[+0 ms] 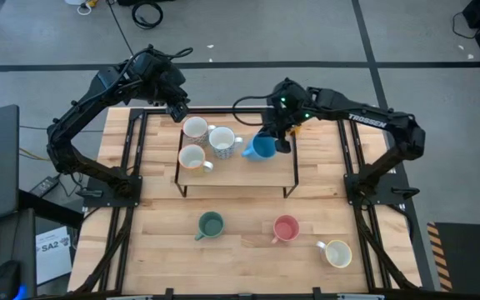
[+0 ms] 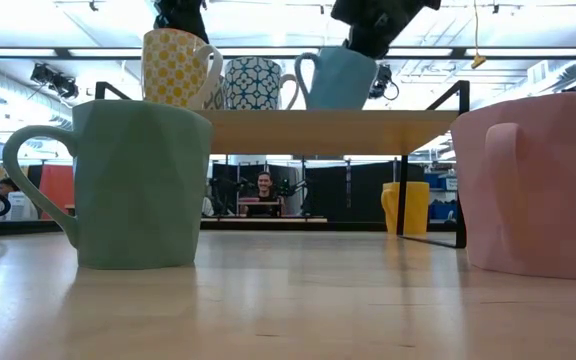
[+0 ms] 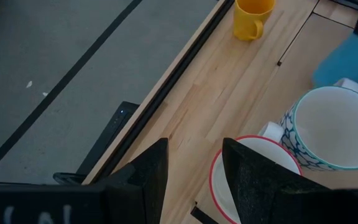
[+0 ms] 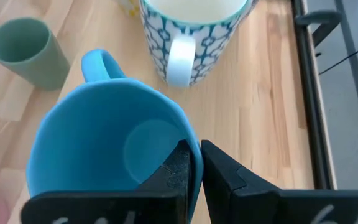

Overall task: Place coffee mugs
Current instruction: Put the blue mug on the shelf

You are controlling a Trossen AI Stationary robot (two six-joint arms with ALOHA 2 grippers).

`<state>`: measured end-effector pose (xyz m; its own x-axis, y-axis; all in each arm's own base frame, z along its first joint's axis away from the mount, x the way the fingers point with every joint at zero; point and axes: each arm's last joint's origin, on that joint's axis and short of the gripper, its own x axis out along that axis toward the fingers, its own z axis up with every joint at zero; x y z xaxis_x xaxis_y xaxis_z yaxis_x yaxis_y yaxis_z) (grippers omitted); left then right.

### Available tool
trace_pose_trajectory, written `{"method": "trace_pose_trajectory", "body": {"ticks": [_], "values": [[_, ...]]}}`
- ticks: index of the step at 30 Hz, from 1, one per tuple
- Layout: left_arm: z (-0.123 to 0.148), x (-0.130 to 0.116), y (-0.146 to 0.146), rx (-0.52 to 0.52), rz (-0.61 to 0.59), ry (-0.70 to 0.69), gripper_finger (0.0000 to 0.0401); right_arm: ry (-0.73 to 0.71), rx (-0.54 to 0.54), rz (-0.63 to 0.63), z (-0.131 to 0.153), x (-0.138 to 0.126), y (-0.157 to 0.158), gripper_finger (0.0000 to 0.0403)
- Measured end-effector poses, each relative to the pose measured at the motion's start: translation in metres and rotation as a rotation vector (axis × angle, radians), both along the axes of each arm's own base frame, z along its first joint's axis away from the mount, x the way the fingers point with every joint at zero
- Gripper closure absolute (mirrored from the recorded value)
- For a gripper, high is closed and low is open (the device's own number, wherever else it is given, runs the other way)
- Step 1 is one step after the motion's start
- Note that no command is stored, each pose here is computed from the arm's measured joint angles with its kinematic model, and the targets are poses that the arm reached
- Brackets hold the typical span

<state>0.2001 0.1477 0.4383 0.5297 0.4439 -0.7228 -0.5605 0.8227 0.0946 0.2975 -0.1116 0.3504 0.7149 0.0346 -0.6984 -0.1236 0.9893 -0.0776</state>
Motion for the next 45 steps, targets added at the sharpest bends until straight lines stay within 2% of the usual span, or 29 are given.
{"method": "trace_pose_trajectory", "body": {"ticks": [9,24,36,45], "values": [[0.000,0.000,0.000,0.000,0.000,0.000,0.0244,0.024,0.008,-0.007,-0.006,0.004,-0.002,0.0362],[0.000,0.000,0.000,0.000,0.000,0.001,0.0244,0.011,-0.043,-0.041,-0.004,0.006,-0.004,0.0341],[0.000,0.000,0.000,0.001,0.000,0.001,0.0244,-0.026,-0.062,-0.047,-0.001,0.007,-0.005,0.0286],[0.000,0.000,0.000,0.000,0.000,0.001,0.0244,-0.114,-0.132,-0.066,0.032,-0.018,0.015,0.0284]]}}
